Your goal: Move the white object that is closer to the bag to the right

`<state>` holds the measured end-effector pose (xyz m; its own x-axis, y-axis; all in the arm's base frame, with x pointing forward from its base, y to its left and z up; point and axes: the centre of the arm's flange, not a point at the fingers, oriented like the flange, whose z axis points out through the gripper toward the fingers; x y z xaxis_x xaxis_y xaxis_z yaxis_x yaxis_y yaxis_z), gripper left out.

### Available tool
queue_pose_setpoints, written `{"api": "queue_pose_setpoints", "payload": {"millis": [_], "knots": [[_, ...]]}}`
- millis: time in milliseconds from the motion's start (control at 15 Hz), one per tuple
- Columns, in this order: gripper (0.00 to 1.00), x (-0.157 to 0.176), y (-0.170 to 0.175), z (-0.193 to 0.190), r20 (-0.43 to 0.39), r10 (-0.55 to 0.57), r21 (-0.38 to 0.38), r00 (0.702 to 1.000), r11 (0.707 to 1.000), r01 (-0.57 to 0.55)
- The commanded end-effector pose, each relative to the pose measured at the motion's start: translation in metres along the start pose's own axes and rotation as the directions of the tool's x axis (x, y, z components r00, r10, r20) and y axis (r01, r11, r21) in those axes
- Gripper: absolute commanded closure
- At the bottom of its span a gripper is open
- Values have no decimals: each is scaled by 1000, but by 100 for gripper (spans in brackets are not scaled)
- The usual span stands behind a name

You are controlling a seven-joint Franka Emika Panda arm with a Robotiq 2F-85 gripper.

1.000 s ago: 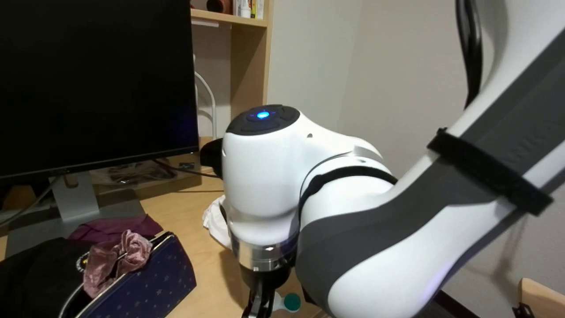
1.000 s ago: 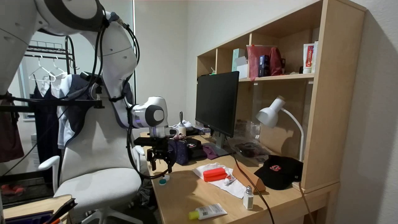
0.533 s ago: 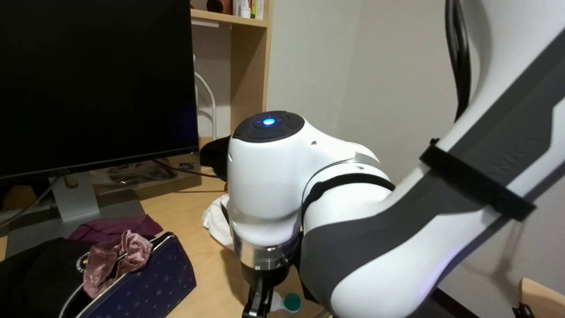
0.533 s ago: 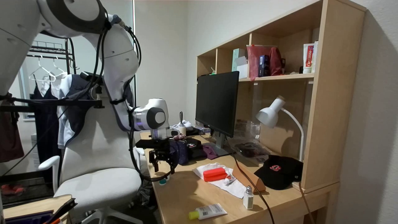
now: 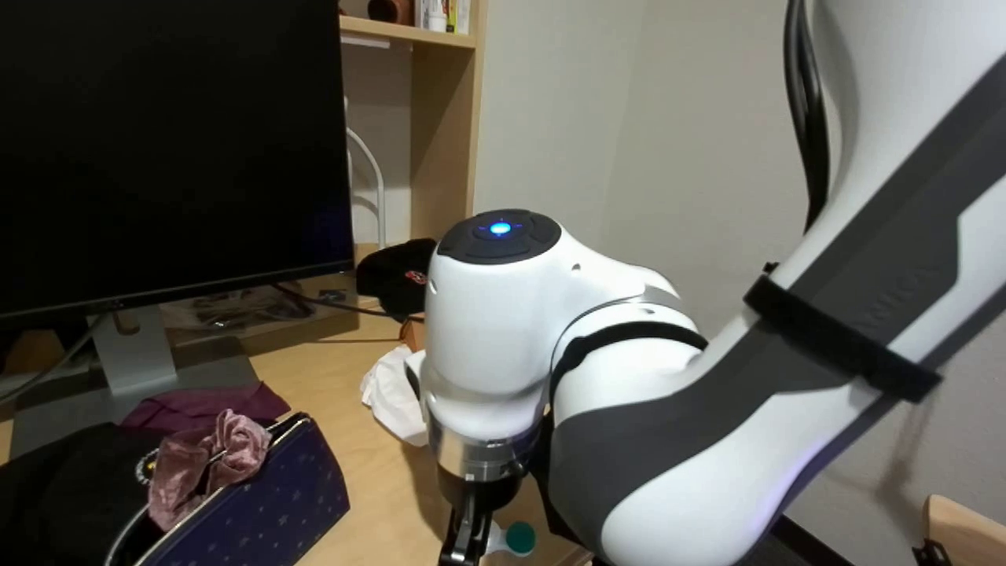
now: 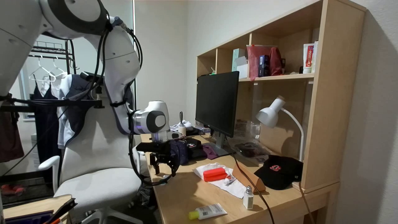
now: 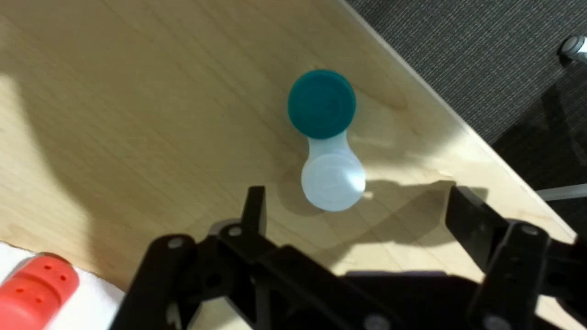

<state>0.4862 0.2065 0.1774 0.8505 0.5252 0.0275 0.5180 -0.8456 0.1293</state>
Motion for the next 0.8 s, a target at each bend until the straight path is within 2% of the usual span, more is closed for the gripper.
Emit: {"api": "queue_pose_setpoints", "payload": {"millis": [0, 200, 267, 333, 400, 733], "knots": [[0, -13, 12, 6, -35, -23, 23, 999, 999, 24], [1, -19, 19, 7, -40, -24, 35, 999, 999, 26], [10, -21, 22, 8, -36, -22, 42, 999, 999, 23], [26, -22, 24, 10, -36, -20, 48, 999, 999, 22], [27, -22, 26, 10, -39, -20, 51, 999, 998, 22], [61, -21, 25, 8, -46, -18, 63, 999, 998, 21]]}}
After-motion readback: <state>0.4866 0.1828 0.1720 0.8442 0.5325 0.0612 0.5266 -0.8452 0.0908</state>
